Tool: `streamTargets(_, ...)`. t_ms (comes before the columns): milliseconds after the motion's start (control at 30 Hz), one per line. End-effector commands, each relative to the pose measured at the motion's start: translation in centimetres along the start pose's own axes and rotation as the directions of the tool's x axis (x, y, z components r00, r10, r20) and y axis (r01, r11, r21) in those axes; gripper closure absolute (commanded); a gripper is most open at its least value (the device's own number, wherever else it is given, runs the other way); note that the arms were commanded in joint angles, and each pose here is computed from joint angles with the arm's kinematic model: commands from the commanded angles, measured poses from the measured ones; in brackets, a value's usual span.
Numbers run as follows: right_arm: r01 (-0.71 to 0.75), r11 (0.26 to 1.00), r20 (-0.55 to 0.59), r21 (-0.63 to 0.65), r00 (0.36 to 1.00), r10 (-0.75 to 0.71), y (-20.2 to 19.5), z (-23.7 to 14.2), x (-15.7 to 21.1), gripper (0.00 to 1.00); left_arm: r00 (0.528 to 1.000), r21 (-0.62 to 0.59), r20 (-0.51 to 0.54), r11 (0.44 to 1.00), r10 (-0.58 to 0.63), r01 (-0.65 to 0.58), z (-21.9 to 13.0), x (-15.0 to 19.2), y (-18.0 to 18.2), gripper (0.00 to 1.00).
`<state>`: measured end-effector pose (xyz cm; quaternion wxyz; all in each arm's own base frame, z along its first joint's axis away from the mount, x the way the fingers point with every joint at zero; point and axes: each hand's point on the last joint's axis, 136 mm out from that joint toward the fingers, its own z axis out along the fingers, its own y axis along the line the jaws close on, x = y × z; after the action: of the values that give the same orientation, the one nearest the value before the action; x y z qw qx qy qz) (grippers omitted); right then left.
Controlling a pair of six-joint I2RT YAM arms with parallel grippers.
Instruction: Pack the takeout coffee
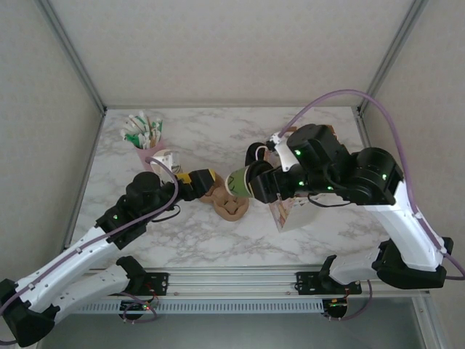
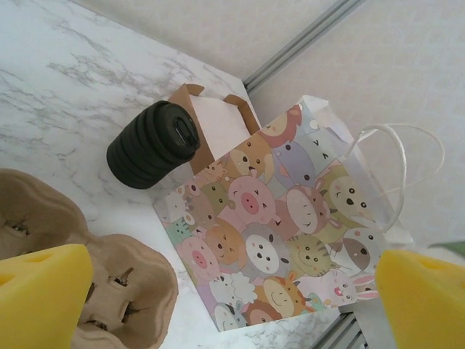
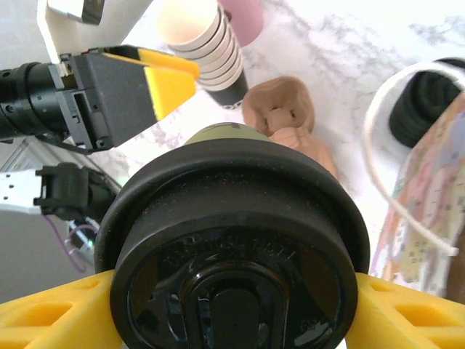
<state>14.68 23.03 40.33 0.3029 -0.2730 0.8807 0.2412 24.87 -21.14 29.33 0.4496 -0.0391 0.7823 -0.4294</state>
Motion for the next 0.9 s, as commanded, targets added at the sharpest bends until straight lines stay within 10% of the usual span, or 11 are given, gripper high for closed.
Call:
streamTargets(0,0.006,0.998,0.087,0.065,0.996,-0.012,-1.8,-2.9,-0.6,0.28,0.999,0.062,0.033,0.998,0.030,-0.032,0.0,-1.8,-2.2,0.00)
streamTargets(400,-0.073,0.965,0.223,0.254,0.975,0.015,-6.4,-7.5,-0.7,0.30,0.999,0.130,0.012,0.990,0.052,-0.053,2.2,-3.3,-5.3,0.00)
streamTargets(867,-0.099,0.874,0.100,0.476,0.993,0.057,-10.2,-6.8,0.6,0.30,0.990,0.193,-0.088,0.977,0.114,-0.095,6.4,-1.6,-9.9,0.05)
